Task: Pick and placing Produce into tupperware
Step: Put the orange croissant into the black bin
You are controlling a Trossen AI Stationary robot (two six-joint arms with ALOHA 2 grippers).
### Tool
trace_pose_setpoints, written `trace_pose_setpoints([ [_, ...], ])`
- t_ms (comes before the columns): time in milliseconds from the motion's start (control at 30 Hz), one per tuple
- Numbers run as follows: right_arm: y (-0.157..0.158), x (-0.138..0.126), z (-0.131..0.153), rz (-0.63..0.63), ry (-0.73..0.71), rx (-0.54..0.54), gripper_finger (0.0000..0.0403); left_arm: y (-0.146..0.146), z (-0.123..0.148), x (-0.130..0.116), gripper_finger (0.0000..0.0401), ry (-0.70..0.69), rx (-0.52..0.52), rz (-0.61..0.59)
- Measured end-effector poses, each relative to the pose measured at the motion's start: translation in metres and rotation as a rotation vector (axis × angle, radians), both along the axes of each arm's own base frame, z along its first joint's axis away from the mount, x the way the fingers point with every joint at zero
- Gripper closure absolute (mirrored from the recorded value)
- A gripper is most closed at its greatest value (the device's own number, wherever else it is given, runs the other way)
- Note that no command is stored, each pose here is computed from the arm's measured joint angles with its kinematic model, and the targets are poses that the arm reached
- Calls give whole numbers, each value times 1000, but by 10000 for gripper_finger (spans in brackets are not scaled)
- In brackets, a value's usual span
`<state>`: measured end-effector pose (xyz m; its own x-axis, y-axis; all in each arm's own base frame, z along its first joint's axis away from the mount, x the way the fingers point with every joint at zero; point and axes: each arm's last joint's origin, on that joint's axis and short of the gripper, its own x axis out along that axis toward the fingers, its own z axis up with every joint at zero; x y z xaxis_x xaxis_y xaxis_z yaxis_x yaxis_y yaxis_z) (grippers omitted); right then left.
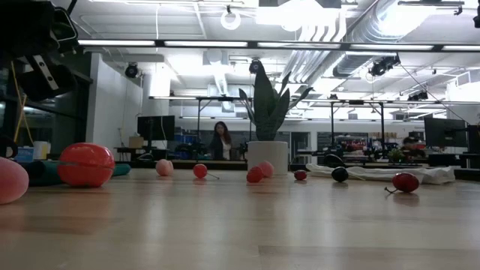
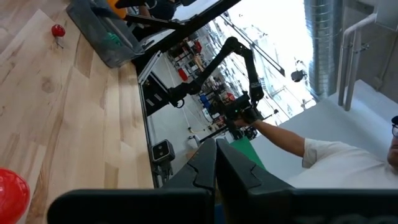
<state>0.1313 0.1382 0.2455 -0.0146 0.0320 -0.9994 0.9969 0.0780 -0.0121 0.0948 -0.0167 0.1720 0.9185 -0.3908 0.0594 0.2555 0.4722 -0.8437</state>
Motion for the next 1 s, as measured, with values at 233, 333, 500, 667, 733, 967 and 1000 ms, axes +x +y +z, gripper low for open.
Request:
trace_pose_setpoints([
  [233, 4, 4, -7, 4, 24, -29, 199, 0, 0, 0, 400, 0, 0, 1],
  [333, 5, 5, -8, 4, 27, -32, 199, 0, 0, 0, 400, 1, 0, 2],
  [500, 5, 5, -8, 4, 25, -30, 199, 0, 0, 0, 400, 1, 0, 3],
  [667, 6, 6, -8, 1, 22, -27, 199, 0, 0, 0, 400, 0, 0, 3],
  [733, 7, 7, -10, 1, 24, -29, 199, 0, 0, 0, 400, 0, 0, 3],
  [967, 14, 14, -17, 3, 13, -17, 199, 0, 0, 0, 400, 1, 0, 3],
  [1000, 15, 15, -17, 3, 9, -13, 199, 0, 0, 0, 400, 0, 0, 3],
])
